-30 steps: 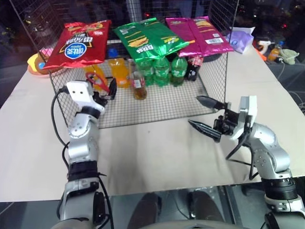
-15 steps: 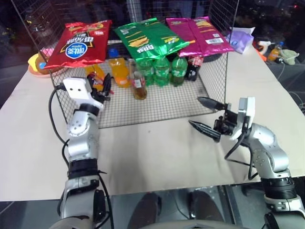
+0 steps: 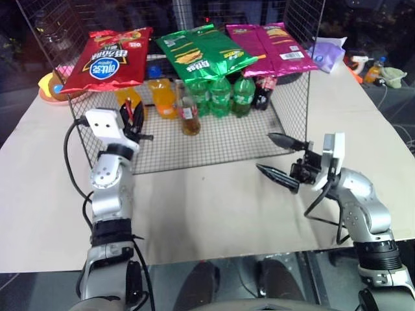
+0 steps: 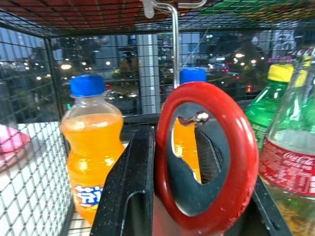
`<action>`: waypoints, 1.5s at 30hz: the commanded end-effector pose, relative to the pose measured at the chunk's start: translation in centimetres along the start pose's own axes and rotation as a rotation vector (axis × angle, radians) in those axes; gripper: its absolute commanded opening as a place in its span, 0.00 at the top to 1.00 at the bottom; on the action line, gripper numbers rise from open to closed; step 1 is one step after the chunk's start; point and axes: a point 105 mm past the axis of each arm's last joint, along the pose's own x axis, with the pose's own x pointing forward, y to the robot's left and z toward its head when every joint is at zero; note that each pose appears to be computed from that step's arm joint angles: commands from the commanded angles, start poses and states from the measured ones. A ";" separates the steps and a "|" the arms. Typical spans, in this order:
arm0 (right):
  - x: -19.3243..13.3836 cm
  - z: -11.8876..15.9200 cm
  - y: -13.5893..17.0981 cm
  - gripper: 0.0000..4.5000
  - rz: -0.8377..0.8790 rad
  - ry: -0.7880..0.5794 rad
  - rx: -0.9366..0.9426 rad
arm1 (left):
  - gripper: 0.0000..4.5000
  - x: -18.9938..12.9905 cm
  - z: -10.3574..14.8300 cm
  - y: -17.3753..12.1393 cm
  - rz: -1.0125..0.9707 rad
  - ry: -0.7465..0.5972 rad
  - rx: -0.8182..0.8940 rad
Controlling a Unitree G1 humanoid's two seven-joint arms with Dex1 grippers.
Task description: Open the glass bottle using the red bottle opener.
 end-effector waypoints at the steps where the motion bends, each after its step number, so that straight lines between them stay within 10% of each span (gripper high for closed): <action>1: 0.5 1.1 0.1 0.00 0.024 -0.037 -0.046 | 0.71 0.3 2.6 0.4 0.013 -0.090 0.133; 8: 0.5 1.0 0.0 0.00 0.019 -0.037 -0.053 | 0.71 0.3 2.7 0.8 0.065 -0.103 0.181; 11: 0.4 1.0 0.0 0.00 0.016 -0.035 -0.056 | 0.98 0.3 2.5 0.7 0.064 -0.095 0.176; 45: -0.6 0.0 -0.3 0.00 -0.008 -0.021 -0.066 | 0.98 -0.5 5.6 1.6 0.368 -0.240 0.764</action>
